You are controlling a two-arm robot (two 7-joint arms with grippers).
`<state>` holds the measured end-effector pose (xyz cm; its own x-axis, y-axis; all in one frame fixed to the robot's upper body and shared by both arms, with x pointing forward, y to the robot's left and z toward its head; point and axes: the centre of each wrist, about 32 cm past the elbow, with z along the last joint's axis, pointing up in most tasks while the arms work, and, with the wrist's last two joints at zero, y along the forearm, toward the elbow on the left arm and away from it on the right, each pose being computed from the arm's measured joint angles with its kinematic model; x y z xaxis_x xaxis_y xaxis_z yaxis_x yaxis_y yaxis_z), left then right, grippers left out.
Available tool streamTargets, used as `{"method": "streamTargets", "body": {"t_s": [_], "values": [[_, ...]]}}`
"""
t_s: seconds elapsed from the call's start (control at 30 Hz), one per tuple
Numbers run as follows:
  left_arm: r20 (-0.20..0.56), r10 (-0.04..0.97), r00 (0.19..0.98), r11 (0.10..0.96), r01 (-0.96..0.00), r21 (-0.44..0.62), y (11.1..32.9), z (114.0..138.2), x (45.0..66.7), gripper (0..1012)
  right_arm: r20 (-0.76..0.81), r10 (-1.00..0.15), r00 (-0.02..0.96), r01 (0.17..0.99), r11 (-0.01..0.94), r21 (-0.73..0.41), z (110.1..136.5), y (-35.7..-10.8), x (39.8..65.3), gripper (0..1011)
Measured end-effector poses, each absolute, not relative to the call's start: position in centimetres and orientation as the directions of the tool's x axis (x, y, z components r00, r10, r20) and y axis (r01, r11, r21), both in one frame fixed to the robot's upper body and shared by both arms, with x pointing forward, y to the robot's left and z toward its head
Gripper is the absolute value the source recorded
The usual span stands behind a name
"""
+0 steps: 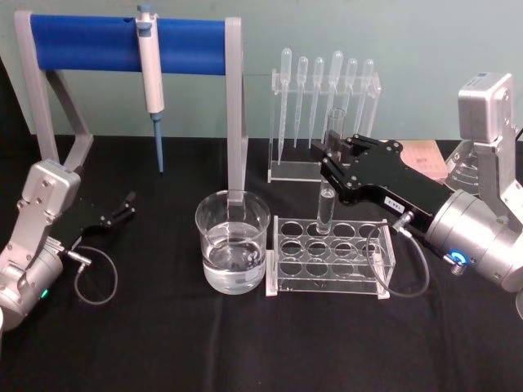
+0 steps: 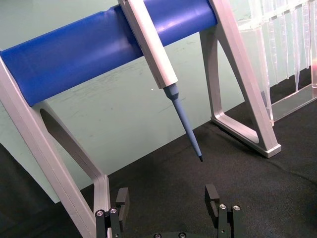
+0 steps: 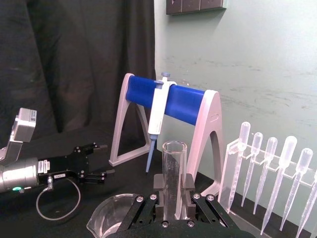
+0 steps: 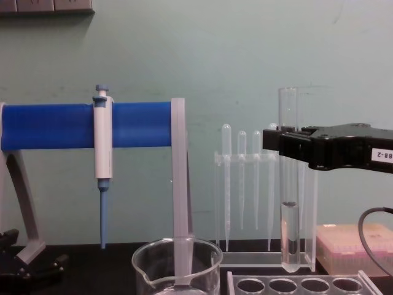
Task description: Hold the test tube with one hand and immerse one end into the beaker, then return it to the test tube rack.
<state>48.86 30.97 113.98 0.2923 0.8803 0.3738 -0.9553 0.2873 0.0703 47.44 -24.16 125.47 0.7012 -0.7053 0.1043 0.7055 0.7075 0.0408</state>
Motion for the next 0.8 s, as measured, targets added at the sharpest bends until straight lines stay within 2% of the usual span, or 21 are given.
{"method": "streamTargets", "body": {"t_s": [0.8], "values": [[0.374,0.88,0.292,0.287,-0.955,0.07,30.97,113.98,48.86,1000,0.104,-0.705,0.701,0.706,0.708,0.041,125.46,-24.16,47.44,225]]}}
